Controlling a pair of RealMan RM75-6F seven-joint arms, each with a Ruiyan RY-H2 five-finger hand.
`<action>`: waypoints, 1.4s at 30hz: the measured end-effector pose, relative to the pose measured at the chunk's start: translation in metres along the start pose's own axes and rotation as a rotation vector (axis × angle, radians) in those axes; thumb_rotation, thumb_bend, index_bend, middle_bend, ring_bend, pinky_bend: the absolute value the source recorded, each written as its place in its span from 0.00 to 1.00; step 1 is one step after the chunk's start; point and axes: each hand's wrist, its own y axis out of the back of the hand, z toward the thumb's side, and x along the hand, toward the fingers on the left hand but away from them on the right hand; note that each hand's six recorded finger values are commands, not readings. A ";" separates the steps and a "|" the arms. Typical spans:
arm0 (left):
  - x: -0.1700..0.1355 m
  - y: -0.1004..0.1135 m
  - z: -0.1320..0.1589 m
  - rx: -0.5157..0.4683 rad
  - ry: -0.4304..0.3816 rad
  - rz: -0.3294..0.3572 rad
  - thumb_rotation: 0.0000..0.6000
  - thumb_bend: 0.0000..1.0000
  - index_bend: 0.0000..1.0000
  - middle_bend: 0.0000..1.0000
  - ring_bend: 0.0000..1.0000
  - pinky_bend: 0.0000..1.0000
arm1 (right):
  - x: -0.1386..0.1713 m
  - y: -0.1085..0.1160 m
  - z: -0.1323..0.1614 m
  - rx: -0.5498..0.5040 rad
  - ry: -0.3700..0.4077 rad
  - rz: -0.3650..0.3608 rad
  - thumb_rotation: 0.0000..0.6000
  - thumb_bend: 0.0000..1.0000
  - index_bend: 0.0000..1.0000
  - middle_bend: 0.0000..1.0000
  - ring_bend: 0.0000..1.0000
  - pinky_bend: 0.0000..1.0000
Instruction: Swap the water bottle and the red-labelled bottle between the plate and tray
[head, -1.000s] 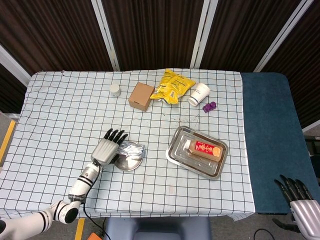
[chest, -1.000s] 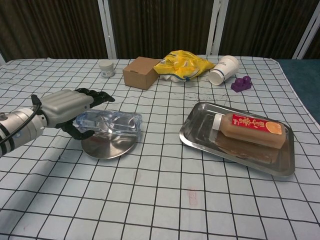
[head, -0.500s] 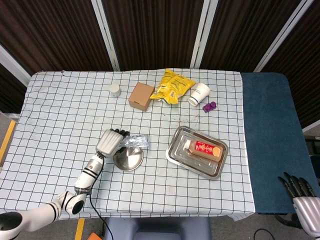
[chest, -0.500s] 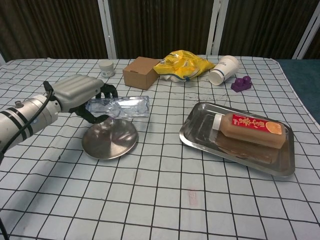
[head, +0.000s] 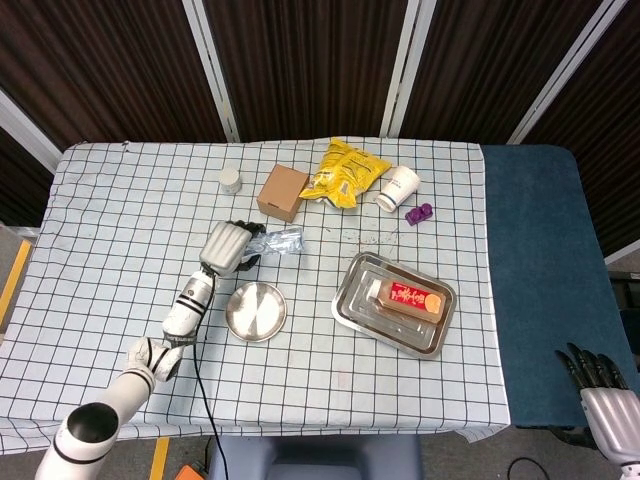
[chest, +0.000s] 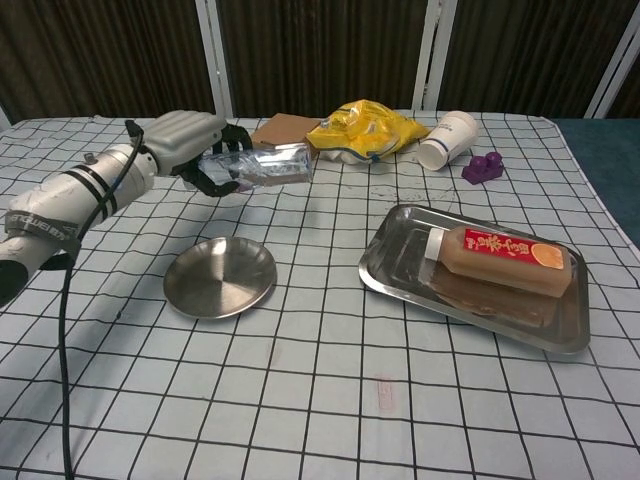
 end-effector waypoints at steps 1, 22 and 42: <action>0.002 -0.004 0.002 -0.009 0.002 -0.014 1.00 0.43 0.27 0.48 0.30 0.42 | -0.002 -0.001 0.000 0.000 -0.003 0.004 1.00 0.21 0.00 0.00 0.00 0.00; -0.010 -0.012 0.002 -0.088 -0.035 -0.073 1.00 0.37 0.00 0.00 0.00 0.13 | 0.008 0.011 0.021 -0.045 0.102 -0.060 1.00 0.21 0.00 0.00 0.00 0.00; -0.313 0.062 -0.118 -0.022 0.212 0.108 1.00 0.36 0.00 0.00 0.00 0.07 | -0.152 0.027 0.167 -0.074 0.226 -0.070 1.00 0.21 0.01 0.03 0.00 0.00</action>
